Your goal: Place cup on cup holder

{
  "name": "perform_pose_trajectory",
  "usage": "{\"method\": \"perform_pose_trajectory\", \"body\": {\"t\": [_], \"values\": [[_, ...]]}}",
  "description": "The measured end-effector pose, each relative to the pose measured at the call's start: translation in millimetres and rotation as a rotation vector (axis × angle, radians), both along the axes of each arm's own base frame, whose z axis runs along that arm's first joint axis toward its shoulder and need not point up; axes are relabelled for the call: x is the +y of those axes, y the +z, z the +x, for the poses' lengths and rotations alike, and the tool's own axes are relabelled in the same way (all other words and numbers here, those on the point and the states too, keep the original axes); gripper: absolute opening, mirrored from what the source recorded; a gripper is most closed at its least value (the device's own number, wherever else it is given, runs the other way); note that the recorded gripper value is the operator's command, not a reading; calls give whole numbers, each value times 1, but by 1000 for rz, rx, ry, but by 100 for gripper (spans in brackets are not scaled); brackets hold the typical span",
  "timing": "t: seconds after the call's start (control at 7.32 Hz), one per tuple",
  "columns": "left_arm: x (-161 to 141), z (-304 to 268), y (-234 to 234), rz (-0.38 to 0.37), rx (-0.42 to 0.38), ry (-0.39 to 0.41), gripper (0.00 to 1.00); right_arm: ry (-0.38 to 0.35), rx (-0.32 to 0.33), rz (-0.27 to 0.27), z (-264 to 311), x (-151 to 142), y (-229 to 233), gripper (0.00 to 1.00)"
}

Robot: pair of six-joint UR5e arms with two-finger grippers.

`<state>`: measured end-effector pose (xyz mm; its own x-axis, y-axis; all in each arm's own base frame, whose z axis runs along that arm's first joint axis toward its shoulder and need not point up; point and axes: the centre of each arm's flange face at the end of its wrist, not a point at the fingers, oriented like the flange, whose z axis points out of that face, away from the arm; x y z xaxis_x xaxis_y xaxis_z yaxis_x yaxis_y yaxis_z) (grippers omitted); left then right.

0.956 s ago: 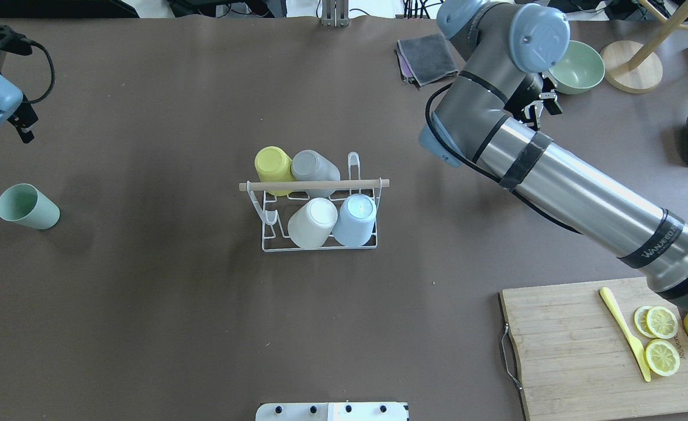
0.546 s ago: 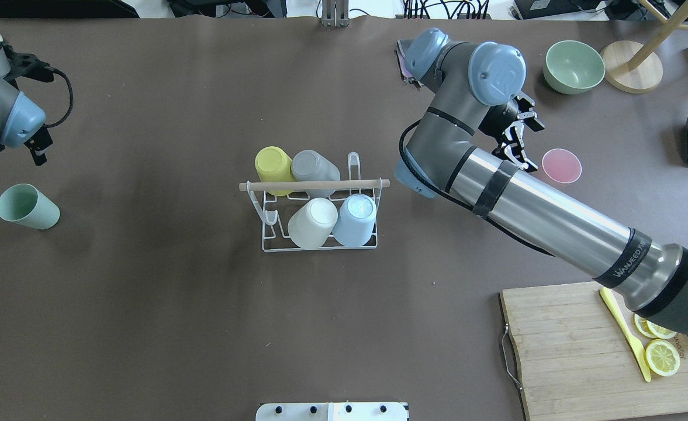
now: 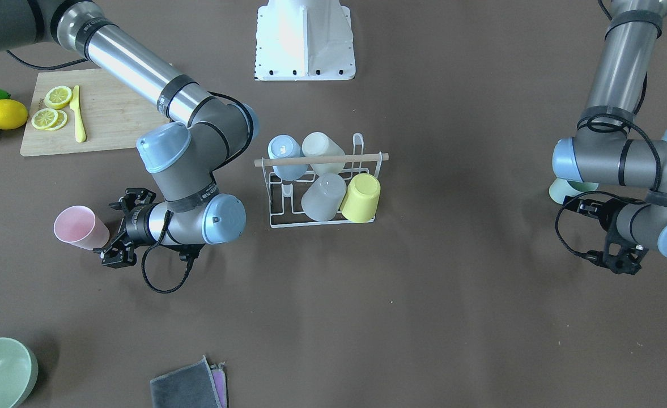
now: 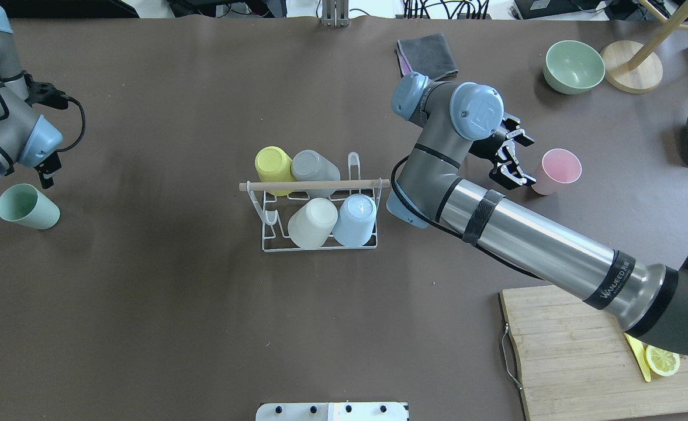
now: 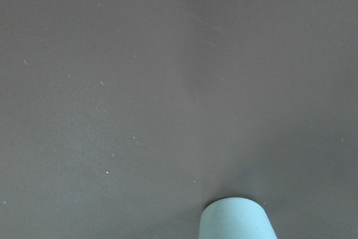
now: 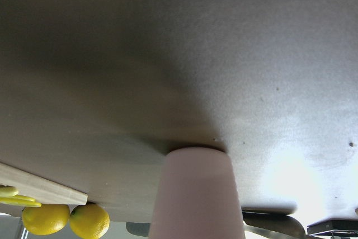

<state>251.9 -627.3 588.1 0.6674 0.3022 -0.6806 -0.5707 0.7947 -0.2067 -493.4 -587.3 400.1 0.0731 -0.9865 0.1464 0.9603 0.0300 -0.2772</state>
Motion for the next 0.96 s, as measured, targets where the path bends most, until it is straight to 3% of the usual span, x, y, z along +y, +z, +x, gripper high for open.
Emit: {"method": "perform_pose_trajectory", "body": {"t": [0.55,0.96], "values": [[11,23,17,-98,28,-4,97,-60,59,41,-24,18,14,100],[26,40,27,-138,15,75,97,-65,115,92,-31,27,26,100]]}}
